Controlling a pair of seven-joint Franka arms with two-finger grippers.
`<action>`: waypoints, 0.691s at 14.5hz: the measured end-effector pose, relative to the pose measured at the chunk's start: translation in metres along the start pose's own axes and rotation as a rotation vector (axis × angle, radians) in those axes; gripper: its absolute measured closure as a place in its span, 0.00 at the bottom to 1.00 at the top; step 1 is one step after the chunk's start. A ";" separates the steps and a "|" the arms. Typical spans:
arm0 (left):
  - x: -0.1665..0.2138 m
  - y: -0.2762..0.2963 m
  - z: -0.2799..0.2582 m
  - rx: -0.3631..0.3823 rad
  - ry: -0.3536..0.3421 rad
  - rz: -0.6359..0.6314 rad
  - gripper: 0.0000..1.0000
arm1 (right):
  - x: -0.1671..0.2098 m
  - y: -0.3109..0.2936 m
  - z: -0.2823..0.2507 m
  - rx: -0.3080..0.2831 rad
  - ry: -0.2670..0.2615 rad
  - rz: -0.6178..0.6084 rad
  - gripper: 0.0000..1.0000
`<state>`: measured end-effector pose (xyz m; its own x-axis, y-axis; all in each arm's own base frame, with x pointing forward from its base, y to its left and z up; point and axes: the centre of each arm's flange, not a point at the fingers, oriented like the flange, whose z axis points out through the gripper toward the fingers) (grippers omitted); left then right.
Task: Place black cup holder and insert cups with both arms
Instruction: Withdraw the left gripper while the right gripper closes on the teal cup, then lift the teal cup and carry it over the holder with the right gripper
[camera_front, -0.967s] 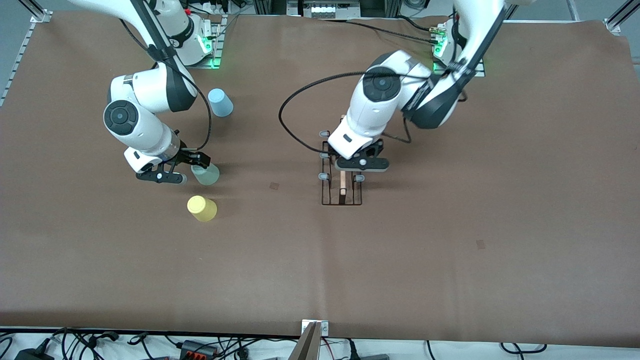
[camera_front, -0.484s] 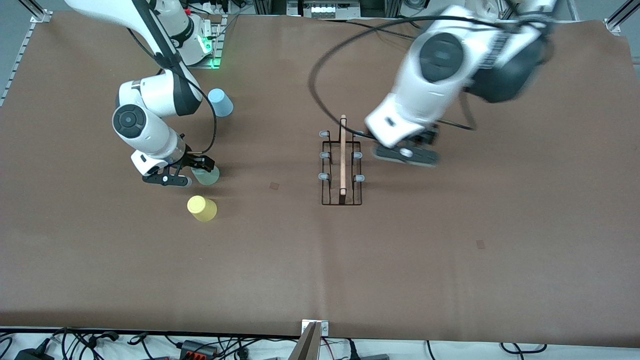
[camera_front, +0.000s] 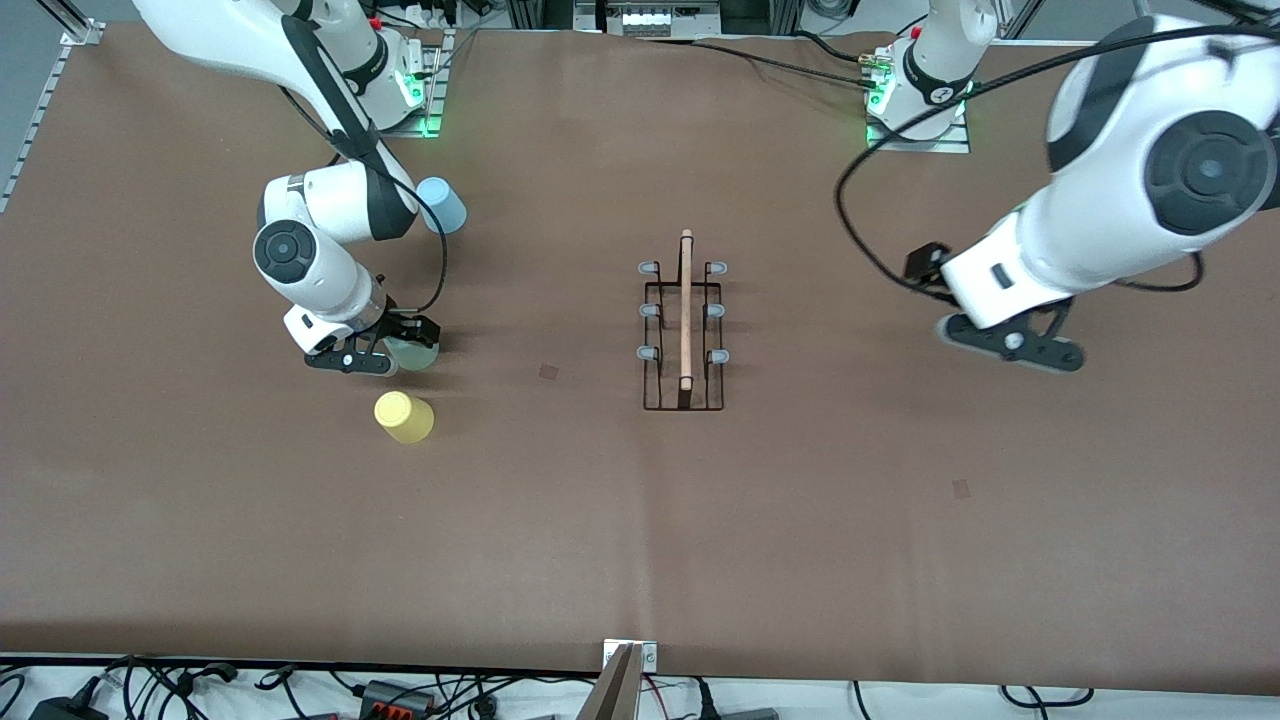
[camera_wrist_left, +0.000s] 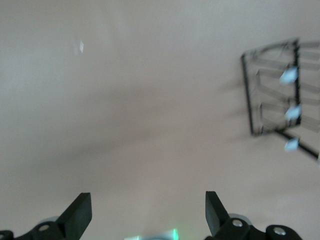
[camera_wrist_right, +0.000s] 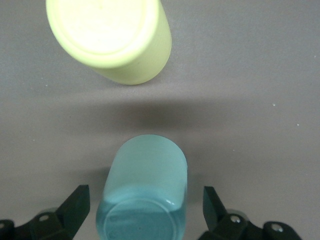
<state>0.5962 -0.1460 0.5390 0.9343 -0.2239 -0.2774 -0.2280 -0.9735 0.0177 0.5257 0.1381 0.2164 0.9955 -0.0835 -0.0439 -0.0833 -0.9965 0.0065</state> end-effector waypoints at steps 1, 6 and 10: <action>-0.005 -0.013 0.000 -0.004 -0.025 -0.021 0.00 | -0.001 -0.001 0.000 0.001 0.002 -0.002 0.00; -0.011 -0.067 -0.001 -0.030 -0.028 -0.055 0.00 | -0.001 -0.002 0.004 0.005 0.016 -0.003 0.07; -0.010 -0.079 -0.003 -0.034 -0.010 -0.067 0.00 | 0.002 -0.002 -0.002 0.010 0.029 0.001 0.31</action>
<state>0.6056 -0.0673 0.5430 0.9443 -0.1582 -0.2886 -0.1557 -0.9873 0.0317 0.5276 0.1397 0.2178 0.9963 -0.0848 -0.0145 -0.0848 -0.9964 -0.0032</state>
